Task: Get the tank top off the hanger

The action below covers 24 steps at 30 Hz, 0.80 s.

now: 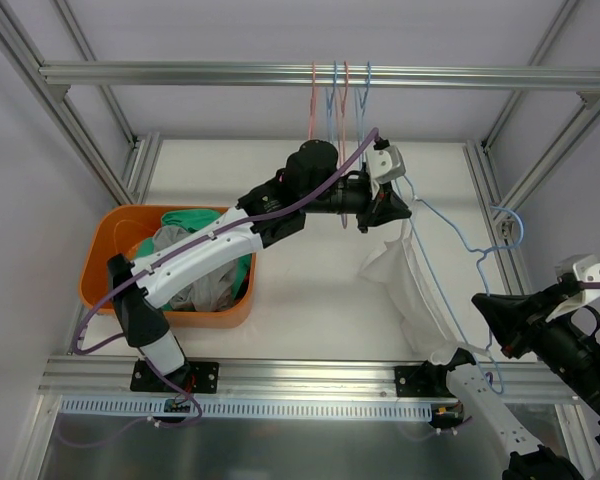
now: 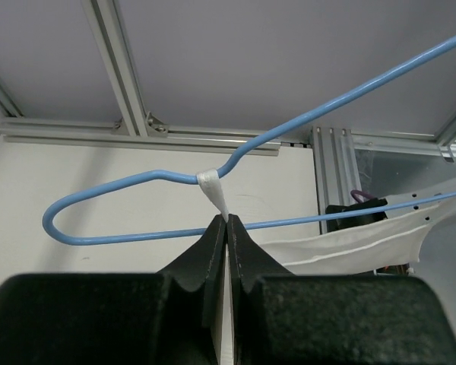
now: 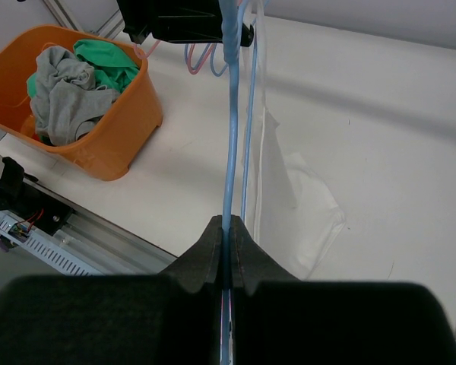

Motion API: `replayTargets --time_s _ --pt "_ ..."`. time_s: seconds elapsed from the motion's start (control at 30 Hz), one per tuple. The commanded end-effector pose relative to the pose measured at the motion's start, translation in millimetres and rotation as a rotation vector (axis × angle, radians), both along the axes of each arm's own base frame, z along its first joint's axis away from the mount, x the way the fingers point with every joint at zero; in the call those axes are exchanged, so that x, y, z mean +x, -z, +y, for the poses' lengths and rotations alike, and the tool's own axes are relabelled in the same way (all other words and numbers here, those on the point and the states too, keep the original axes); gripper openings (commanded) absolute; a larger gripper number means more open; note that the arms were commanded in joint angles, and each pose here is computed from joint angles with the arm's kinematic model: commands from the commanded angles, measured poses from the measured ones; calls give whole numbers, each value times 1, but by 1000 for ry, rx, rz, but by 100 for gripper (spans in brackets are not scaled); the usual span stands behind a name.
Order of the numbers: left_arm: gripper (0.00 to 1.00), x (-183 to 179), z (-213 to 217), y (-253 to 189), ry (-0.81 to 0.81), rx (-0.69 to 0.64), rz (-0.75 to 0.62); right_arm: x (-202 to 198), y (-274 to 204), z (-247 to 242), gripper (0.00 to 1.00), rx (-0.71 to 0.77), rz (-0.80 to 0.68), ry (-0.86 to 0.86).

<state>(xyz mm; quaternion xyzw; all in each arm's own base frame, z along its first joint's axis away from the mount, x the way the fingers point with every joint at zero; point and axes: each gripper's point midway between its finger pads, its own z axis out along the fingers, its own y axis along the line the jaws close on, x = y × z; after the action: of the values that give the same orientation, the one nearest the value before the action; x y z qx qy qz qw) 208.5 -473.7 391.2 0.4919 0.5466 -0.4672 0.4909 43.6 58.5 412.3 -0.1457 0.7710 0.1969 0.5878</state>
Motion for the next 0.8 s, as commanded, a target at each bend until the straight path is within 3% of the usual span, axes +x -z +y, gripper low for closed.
replayTargets --time_s 0.0,0.23,0.37,0.5,0.57,0.67,0.77 --pt "0 -15 13 -38 29 -86 -54 10 -16 3 0 7 -53 -9" --pt "0 -9 14 -43 -9 -102 -53 8 -15 5 0 11 -55 -26" --pt "0 13 25 -62 -177 -153 -46 10 -4 7 0 -13 -33 -41" --pt "0 71 67 -83 -606 -227 16 2 12 14 0 -33 -12 -108" --pt "0 86 82 -87 -726 -249 33 -5 12 13 0 -34 -34 -123" --pt "0 96 91 -89 -804 -256 53 -23 9 12 0 -21 -90 -158" --pt "0 94 82 -82 -770 -222 79 -34 0 10 0 -9 -150 -180"
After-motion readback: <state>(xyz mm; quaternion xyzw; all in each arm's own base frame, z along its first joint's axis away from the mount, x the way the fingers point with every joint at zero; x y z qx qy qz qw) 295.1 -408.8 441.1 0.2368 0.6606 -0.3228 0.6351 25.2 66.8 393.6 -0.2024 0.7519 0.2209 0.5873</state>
